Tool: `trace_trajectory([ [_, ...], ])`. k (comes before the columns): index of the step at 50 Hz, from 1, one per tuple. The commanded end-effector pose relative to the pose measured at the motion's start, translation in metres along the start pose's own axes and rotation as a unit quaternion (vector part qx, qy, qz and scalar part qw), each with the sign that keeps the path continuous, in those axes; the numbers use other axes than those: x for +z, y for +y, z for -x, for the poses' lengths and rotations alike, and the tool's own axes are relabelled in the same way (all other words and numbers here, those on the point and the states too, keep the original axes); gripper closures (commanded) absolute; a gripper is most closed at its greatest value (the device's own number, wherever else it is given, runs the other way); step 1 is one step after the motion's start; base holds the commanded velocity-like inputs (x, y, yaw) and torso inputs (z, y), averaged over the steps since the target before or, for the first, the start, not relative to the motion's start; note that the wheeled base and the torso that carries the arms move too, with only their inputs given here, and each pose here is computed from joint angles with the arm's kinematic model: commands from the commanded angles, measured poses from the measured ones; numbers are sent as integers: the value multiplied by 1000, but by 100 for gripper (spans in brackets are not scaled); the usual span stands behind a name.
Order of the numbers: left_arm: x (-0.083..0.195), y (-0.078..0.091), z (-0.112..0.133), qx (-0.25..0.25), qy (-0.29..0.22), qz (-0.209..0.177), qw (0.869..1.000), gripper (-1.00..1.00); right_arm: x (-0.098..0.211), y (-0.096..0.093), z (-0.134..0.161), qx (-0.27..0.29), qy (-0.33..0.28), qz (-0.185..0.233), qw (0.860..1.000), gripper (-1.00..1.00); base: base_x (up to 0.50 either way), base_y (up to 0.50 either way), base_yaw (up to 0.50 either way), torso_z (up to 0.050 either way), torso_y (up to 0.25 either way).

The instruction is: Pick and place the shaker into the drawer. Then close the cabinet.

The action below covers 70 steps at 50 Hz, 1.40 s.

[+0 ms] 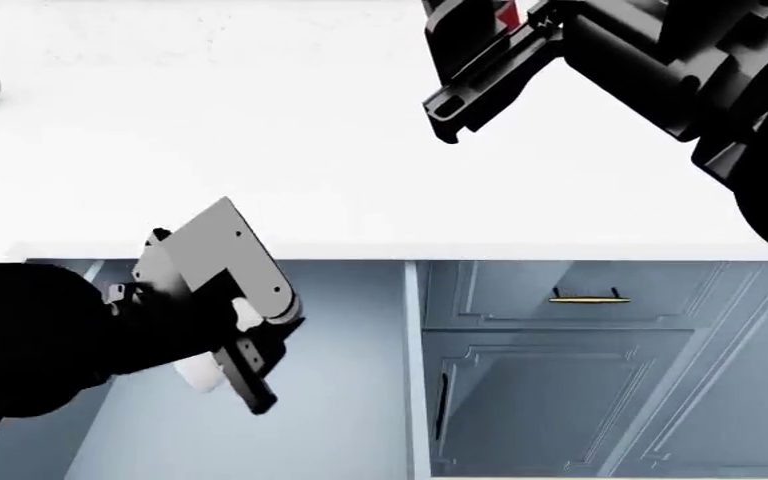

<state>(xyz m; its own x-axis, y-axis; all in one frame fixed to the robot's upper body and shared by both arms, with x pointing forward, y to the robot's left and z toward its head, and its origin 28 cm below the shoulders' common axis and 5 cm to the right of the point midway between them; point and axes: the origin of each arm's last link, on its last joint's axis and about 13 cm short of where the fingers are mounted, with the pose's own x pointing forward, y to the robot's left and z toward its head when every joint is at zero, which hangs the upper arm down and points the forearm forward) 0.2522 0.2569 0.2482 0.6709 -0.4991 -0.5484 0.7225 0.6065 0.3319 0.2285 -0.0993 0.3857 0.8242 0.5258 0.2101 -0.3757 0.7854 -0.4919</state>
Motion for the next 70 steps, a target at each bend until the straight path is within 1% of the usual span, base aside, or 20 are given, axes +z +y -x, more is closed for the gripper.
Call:
trace_trajectory([
  [1, -55, -18, -36, -67, 63, 30, 995, 100, 4, -3, 3, -17, -1, 8, 1000, 100, 0, 0, 0, 0, 0],
  [3, -63, -18, -39, -69, 78, 33, 994, 100, 4, -2, 4, -19, -1, 8, 1000, 100, 0, 0, 0, 0, 0],
  [7, -83, -11, -41, -56, 115, 45, 991, 100, 2, -1, 5, -22, 2, 7, 1000, 100, 0, 0, 0, 0, 0],
  [13, -101, -6, -41, -29, 146, 64, 987, 100, -2, 3, 4, -19, 5, 4, 1000, 100, 0, 0, 0, 0, 0],
  [19, -116, 1, -47, -2, 180, 72, 981, 100, -5, 5, 6, -19, 9, 2, 1000, 100, 0, 0, 0, 0, 0],
  [30, -139, 7, -54, 48, 200, 100, 974, 100, -10, 8, 7, -16, 16, -1, 1000, 100, 0, 0, 0, 1, 1],
  [36, -141, 14, -55, 69, 203, 104, 971, 100, -10, 9, 9, -17, 16, -1, 1000, 100, 0, 0, 0, 0, 0],
  [37, -141, 15, -56, 77, 202, 104, 971, -100, -10, 9, 9, -17, 16, -2, 1000, 100, 0, 0, 0, 0, 0],
  [40, -138, 18, -54, 91, 194, 109, 971, -100, -10, 9, 9, -18, 16, -2, 1000, 100, 0, 0, 0, 0, 0],
  [42, -132, 20, -51, 102, 176, 111, 973, -100, -10, 9, 10, -18, 16, -3, 1000, 100, 0, 0, 0, 0, 0],
  [44, -122, 22, -44, 107, 152, 109, 976, -100, -11, 10, 10, -18, 16, -4, 1000, 100, 0, 0, 0, 0, 0],
  [47, -102, 22, -29, 104, 125, 96, 982, -100, -11, 11, 8, -16, 14, -7, 1000, 100, 0, 0, 0, 0, 0],
  [49, -90, 22, -20, 106, 103, 82, 986, -100, -11, 12, 8, -15, 12, -8, 1000, 100, 0, 0, 0, 0, 0],
  [52, -62, 21, 2, 113, 60, 48, 991, -100, -10, 12, 8, -15, 11, -8, 1000, 100, 0, 0, 0, 0, 0],
  [54, -45, 20, 18, 121, 34, 26, 992, -100, -10, 13, 9, -15, 10, -8, 1000, 100, 0, 0, 0, 0, 0],
  [57, -24, 13, 40, 131, -4, -5, 991, -100, -12, 16, 8, -7, 11, -11, 1000, 100, 0, 0, 0, 0, 0],
  [60, -15, 9, 58, 147, -18, -22, 989, -100, -15, 19, 6, 13, 16, -11, 1000, 100, 0, 0, 0, 0, 0],
  [62, -9, 12, 72, 167, -24, -29, 985, -100, -15, 21, 5, 25, 19, -9, 999, 100, 0, 0, 0, 0, 0],
  [65, 11, 18, 106, 209, -24, -59, 976, -100, -19, 25, 3, 42, 25, -10, 999, 100, 0, 0, 0, 0, 0],
  [70, 43, 26, 146, 274, -39, -96, 956, -100, -25, 32, -1, 69, 31, -9, 997, 100, 0, 0, 0, 0, 0],
])
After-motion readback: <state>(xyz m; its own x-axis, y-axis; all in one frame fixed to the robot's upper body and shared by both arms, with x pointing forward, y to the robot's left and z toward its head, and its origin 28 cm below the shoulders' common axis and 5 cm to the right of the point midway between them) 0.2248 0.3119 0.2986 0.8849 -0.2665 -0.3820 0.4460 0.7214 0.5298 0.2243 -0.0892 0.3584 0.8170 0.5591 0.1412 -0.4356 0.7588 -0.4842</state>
